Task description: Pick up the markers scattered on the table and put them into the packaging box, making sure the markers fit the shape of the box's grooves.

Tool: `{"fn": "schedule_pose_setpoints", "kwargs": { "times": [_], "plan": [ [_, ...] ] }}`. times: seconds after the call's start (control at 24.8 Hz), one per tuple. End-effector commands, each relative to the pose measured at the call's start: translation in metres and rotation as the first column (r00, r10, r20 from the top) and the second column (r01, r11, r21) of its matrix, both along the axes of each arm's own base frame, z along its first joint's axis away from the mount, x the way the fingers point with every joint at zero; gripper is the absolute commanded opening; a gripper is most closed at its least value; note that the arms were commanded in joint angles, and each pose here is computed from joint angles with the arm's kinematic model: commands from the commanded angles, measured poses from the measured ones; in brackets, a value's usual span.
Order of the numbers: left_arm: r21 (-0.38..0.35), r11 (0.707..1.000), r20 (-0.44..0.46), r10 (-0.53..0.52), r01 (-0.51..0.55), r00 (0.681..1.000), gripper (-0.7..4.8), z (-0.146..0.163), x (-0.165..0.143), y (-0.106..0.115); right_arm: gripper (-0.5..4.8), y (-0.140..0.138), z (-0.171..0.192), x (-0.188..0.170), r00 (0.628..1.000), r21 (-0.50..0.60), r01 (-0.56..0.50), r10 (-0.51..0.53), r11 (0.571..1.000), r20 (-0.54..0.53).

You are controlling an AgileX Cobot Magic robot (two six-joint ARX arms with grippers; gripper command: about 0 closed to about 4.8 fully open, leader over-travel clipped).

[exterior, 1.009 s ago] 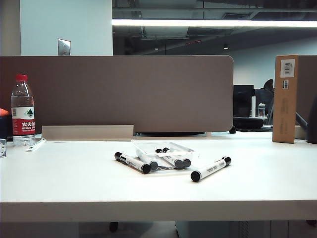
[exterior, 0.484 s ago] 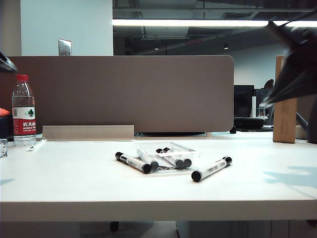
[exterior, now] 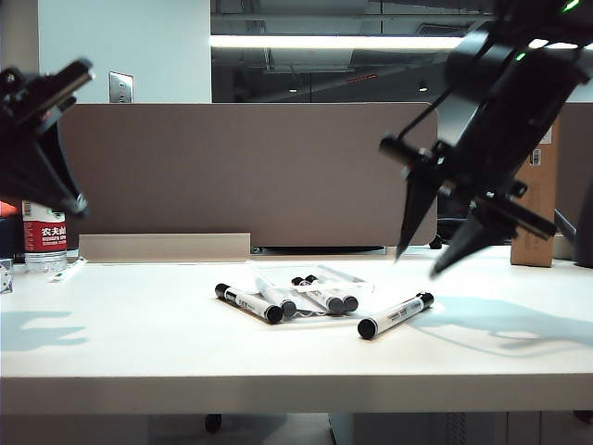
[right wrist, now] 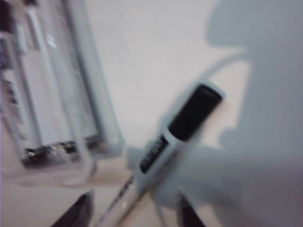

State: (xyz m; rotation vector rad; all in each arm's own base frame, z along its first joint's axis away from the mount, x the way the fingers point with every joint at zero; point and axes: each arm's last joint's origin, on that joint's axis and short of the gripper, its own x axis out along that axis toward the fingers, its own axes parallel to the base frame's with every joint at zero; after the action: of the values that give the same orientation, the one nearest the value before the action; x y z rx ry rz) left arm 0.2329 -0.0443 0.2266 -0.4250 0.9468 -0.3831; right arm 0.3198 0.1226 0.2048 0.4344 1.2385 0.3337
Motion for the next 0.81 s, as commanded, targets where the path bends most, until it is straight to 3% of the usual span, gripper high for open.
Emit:
{"fn": "schedule_pose_setpoints", "kwargs": {
  "times": [0.04,0.36,0.81],
  "plan": [
    [0.018,1.000,0.011,-0.025,0.025,1.000,-0.01,0.001,-0.001,0.000,2.16,0.005,-0.002,0.008,1.000,-0.091,0.001,-0.003,0.996,-0.024],
    [0.029,0.999,0.020,-0.041,0.040,0.999,0.00,0.001,-0.001,0.000,1.97,0.016,-0.009,0.017,1.000,-0.141,0.024,-0.021,0.990,0.023],
    [0.034,0.998,0.018,-0.052,0.051,0.999,0.01,0.001,-0.002,0.000,1.97,0.018,-0.029,0.022,0.998,-0.185,0.038,-0.046,0.982,-0.039]
  ]
}}
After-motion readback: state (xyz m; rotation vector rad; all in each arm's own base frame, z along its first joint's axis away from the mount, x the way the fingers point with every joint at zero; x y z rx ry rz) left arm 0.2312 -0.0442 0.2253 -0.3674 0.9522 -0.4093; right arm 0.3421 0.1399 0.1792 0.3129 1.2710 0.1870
